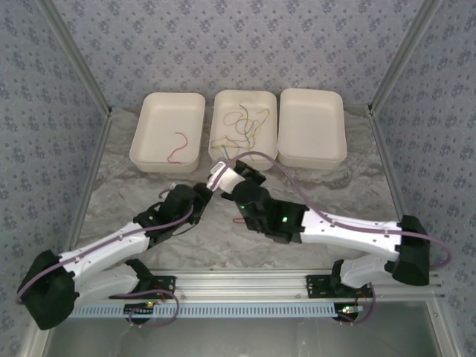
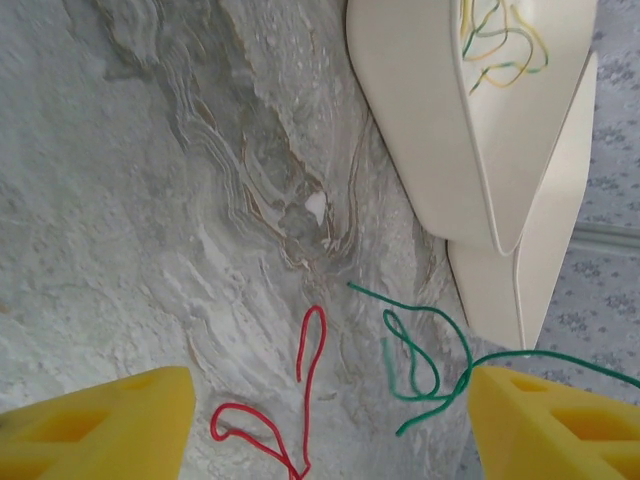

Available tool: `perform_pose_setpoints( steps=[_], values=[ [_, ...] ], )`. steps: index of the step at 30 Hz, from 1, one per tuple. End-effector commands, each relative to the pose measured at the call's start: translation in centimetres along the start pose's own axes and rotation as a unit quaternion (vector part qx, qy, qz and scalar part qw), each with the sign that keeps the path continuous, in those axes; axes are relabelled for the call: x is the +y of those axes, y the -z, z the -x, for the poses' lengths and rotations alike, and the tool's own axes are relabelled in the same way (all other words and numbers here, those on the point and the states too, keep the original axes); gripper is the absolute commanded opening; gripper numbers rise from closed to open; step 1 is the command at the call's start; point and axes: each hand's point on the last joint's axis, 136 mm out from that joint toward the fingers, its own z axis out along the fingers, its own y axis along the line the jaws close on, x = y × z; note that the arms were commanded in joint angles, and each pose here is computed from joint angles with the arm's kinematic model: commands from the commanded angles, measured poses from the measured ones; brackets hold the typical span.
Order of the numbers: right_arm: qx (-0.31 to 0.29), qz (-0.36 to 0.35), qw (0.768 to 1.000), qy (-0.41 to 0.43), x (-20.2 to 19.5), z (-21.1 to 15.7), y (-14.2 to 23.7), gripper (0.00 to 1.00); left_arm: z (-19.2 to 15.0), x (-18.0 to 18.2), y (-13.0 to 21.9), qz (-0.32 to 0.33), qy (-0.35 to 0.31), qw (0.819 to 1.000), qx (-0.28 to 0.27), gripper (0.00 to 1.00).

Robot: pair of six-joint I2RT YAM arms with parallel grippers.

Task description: Untangle the cables

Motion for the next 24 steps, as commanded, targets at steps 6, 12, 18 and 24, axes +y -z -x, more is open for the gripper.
perform_pose_setpoints(
  steps=[6,12,18,24],
  values=[
    [-0.016,0.014,0.988,-0.151,-6.2,1.6,2.9,0.00,-4.9,-6.1,-1.7,-0.083,0.077,0.992,0.048,0.73],
    [-0.020,0.021,0.979,-0.202,-7.6,1.3,4.0,0.00,-7.8,-9.6,-2.0,-0.093,0.045,0.992,0.067,0.75],
    [-0.037,0.053,0.964,-0.257,-9.3,1.6,5.3,0.00,-9.7,-9.3,-4.7,-0.090,0.078,0.988,0.097,0.83],
    [-0.053,0.107,0.949,-0.291,-10.2,1.5,6.6,0.00,-9.9,-10.3,-5.9,-0.098,0.090,0.985,0.109,0.86]
  ],
)
